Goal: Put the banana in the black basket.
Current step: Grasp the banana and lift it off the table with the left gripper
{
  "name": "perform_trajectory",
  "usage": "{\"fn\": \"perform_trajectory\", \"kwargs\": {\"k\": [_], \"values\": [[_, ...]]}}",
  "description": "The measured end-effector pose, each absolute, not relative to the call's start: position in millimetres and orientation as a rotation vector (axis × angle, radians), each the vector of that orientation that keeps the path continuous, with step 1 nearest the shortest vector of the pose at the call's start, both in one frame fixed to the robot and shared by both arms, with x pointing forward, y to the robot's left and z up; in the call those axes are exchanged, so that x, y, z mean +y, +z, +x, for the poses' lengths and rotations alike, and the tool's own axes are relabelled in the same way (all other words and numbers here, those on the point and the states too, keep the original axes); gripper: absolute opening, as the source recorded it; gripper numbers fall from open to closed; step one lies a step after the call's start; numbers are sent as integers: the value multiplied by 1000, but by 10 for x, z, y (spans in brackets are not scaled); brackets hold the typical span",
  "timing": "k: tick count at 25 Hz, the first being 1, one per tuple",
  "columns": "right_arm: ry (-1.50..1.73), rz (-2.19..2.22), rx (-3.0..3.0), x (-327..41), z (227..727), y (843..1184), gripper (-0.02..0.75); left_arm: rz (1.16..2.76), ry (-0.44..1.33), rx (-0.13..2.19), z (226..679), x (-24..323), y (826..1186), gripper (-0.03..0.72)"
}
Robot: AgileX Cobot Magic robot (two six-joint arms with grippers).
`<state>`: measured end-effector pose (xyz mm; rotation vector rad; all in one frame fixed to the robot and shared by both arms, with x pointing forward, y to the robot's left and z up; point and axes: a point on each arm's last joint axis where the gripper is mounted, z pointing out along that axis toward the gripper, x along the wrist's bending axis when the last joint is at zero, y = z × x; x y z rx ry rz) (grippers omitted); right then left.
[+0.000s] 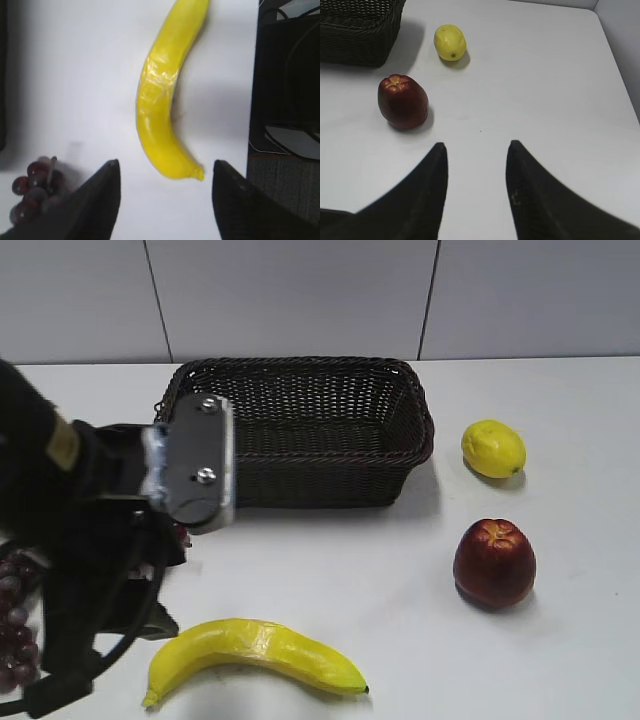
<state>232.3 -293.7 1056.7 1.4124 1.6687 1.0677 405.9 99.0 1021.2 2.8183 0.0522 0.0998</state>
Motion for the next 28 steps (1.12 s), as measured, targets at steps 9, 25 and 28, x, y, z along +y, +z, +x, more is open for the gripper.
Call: {"fn": "perform_trajectory", "kwargs": {"k": [9,25,28], "values": [[1068,1412,1669,-2937,2323,10567,301,2902,27,4,4276,621,9700,562],[1068,1412,1669,-2937,2323,10567,301,2938,35,-74,4423,458,9148,562],[1068,1412,1669,-2937,2323,10567,301,2945,33,-78,4439,444,9068,562]]}}
